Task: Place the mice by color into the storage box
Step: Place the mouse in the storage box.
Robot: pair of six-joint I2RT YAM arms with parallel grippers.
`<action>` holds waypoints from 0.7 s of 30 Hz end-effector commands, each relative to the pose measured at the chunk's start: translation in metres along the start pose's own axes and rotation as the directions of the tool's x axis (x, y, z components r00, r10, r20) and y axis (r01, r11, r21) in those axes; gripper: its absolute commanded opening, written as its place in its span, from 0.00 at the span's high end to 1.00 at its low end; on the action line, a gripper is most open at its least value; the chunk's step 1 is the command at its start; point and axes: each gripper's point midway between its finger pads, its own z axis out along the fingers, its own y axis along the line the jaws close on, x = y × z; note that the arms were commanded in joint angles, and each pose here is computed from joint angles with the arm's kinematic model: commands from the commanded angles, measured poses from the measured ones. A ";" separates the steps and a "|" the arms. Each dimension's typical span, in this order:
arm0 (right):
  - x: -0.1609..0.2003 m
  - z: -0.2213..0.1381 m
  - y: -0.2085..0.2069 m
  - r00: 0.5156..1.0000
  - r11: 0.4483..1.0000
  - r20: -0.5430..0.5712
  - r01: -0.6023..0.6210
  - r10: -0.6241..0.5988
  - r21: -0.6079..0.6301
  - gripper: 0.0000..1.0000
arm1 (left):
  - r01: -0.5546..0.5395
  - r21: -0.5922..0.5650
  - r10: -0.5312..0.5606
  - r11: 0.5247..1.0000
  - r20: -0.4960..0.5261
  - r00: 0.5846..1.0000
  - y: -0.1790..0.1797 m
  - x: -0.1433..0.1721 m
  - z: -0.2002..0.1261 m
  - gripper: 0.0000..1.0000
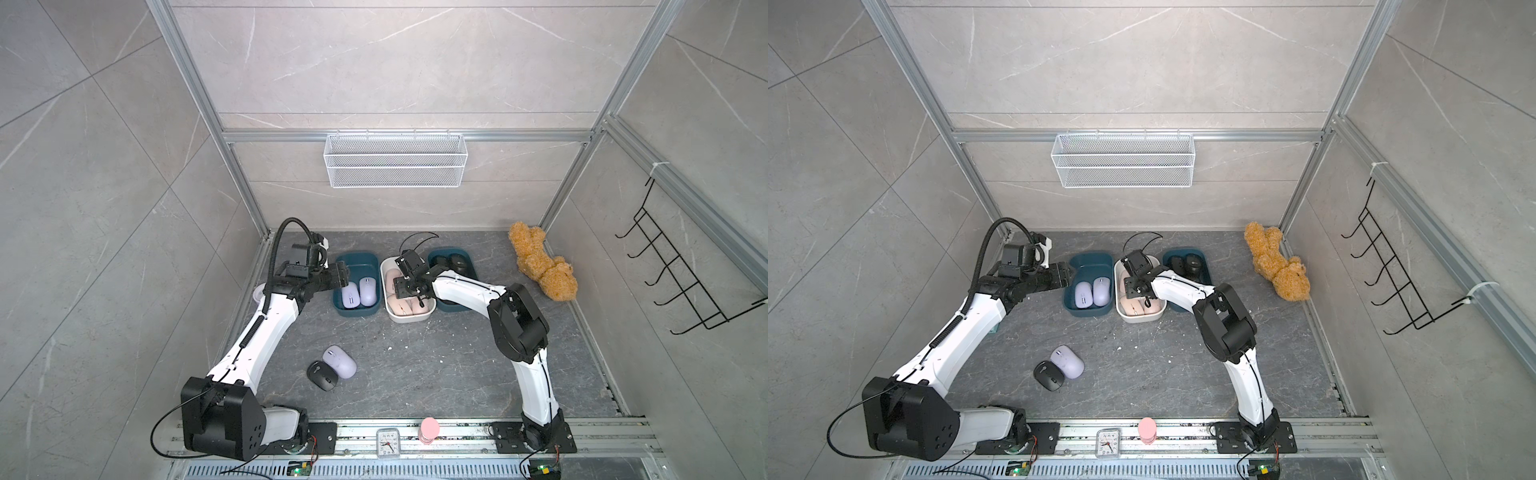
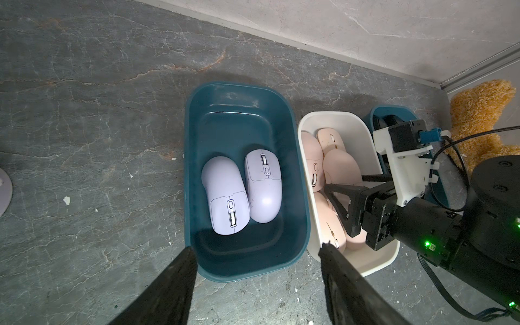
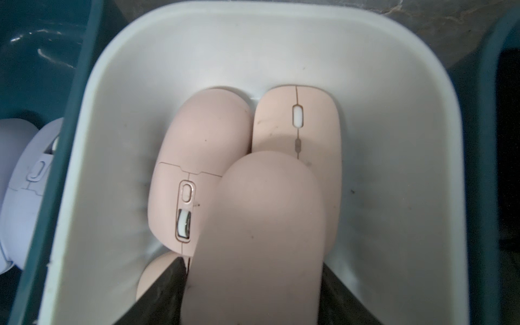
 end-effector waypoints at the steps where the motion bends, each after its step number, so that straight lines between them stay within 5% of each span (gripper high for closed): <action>1: -0.012 -0.028 0.003 0.999 0.999 0.035 -0.015 0.016 -0.038 0.29 | -0.025 -0.009 0.026 1.000 0.030 0.999 -0.001 -0.011 -0.008 0.29; 11: -0.009 -0.083 0.001 0.994 0.994 0.105 0.017 -0.006 -0.111 0.30 | -0.028 -0.006 0.028 1.000 0.042 0.999 -0.002 -0.013 -0.012 0.29; 21: 0.030 -0.142 0.046 0.970 0.939 0.184 0.206 -0.160 -0.274 0.31 | -0.030 -0.102 0.035 0.994 0.049 0.998 0.011 -0.018 -0.024 0.29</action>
